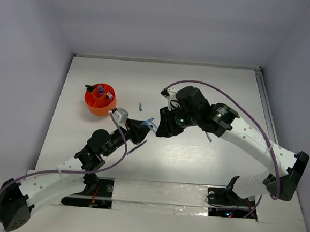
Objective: Sort the stationery into containers
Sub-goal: Close the pen cap on the pen.
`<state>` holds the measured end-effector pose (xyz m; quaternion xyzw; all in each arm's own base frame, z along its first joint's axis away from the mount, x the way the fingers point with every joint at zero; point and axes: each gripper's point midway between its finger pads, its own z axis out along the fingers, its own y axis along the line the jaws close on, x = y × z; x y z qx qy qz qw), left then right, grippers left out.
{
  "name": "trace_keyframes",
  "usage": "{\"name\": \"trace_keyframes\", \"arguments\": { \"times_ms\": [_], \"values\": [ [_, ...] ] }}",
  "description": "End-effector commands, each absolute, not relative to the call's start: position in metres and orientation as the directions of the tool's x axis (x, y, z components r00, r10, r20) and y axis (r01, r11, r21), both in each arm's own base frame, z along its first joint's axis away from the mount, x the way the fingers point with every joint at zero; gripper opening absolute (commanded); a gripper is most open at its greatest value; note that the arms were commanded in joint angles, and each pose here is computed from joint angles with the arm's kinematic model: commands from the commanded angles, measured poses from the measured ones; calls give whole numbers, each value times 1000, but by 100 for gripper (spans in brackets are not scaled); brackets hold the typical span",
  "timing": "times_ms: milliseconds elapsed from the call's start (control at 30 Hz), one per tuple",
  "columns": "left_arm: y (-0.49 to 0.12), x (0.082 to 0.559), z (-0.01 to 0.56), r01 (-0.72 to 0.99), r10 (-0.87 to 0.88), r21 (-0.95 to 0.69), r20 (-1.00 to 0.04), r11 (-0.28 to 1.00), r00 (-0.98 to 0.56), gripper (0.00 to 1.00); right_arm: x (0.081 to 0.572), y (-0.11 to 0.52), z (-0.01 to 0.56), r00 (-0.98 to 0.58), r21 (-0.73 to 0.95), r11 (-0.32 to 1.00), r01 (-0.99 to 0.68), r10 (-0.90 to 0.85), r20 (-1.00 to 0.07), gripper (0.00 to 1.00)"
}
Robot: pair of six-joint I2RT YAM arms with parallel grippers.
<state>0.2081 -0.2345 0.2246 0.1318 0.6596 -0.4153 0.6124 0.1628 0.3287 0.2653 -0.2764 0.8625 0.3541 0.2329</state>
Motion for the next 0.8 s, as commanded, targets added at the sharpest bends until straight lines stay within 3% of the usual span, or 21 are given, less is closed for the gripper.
{"name": "trace_keyframes", "arguments": {
  "times_ms": [0, 167, 367, 400, 533, 767],
  "values": [
    [-238, 207, 267, 721, -403, -360, -907, 592, -122, 31, 161, 329, 276, -722, 494, 560, -665, -311, -618, 12],
    [-243, 201, 265, 737, -390, -352, -912, 577, -130, 10, 167, 326, 278, -727, 500, 568, -654, -289, -622, 13],
    [-241, 194, 272, 747, -401, -342, -909, 570, -111, 3, 168, 323, 277, -737, 514, 563, -647, -290, -611, 12],
    [-240, 194, 272, 747, -400, -342, -910, 570, -112, 3, 168, 324, 276, -737, 515, 562, -648, -293, -608, 12],
    [-237, 197, 271, 725, -406, -349, -908, 594, -105, 25, 169, 323, 274, -745, 520, 563, -642, -297, -598, 12],
    [-237, 195, 276, 734, -414, -342, -906, 586, -92, 31, 166, 322, 269, -752, 526, 563, -638, -308, -583, 12]
  ]
}}
